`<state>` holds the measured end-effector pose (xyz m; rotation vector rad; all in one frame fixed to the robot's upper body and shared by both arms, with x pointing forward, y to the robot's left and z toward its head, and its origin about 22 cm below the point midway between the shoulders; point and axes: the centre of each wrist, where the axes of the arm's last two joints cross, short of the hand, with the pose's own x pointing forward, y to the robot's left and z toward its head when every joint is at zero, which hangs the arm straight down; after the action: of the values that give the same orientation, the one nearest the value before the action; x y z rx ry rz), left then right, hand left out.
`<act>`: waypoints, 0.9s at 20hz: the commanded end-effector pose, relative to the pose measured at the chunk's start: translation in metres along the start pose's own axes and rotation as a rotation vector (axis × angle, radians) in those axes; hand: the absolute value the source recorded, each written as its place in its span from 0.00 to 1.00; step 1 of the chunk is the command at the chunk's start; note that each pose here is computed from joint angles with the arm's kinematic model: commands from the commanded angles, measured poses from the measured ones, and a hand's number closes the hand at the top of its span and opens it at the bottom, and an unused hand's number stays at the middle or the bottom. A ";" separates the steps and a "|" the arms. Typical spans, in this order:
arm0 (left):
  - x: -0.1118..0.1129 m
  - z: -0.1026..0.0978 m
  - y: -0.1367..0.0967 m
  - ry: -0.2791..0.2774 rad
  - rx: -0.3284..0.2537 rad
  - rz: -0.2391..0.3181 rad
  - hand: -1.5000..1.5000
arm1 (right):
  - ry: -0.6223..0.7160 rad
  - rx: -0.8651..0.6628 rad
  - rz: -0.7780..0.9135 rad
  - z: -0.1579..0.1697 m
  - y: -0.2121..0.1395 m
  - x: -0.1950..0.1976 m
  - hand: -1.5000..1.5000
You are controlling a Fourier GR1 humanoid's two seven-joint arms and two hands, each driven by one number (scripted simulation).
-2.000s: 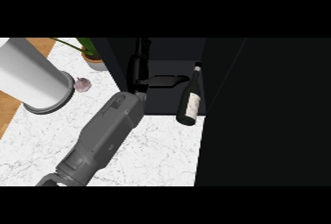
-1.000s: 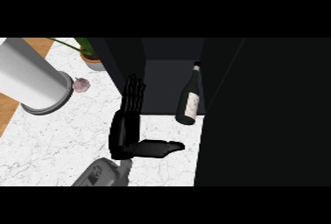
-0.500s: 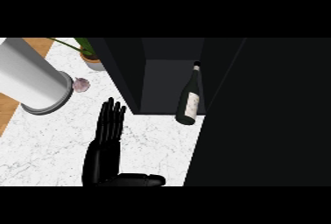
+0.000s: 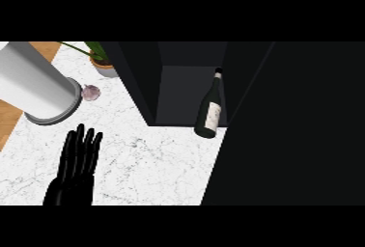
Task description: Pick up the wine, place it into the cabinet and close the cabinet
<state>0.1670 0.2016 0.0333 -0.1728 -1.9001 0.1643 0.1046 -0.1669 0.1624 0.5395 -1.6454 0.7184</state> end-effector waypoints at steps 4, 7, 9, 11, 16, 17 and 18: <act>0.028 -0.005 0.034 -0.045 0.054 -0.008 0.00 | -0.087 0.151 -0.071 -0.010 0.036 0.032 1.00; 0.032 0.014 0.049 -0.008 0.026 -0.011 0.00 | -0.095 0.157 -0.107 -0.027 0.040 0.033 1.00; 0.044 0.015 0.055 -0.005 0.012 0.007 0.00 | -0.102 0.148 -0.108 -0.031 0.042 0.037 1.00; 0.039 0.019 0.063 -0.008 0.031 0.011 0.00 | -0.093 0.171 -0.106 -0.046 0.049 0.034 1.00; 0.058 0.015 0.087 -0.019 0.007 0.012 0.00 | -0.108 0.113 -0.112 -0.076 0.062 0.028 1.00; 0.057 0.012 0.099 -0.038 0.005 -0.006 0.00 | -0.104 0.109 -0.101 -0.079 0.048 0.040 1.00; 0.057 0.005 0.099 -0.030 0.007 0.020 0.00 | -0.083 0.111 -0.083 -0.093 0.059 0.032 1.00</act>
<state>0.1428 0.2914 0.0580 -0.1682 -1.9186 0.1844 0.1210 -0.0947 0.1865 0.6482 -1.6444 0.7030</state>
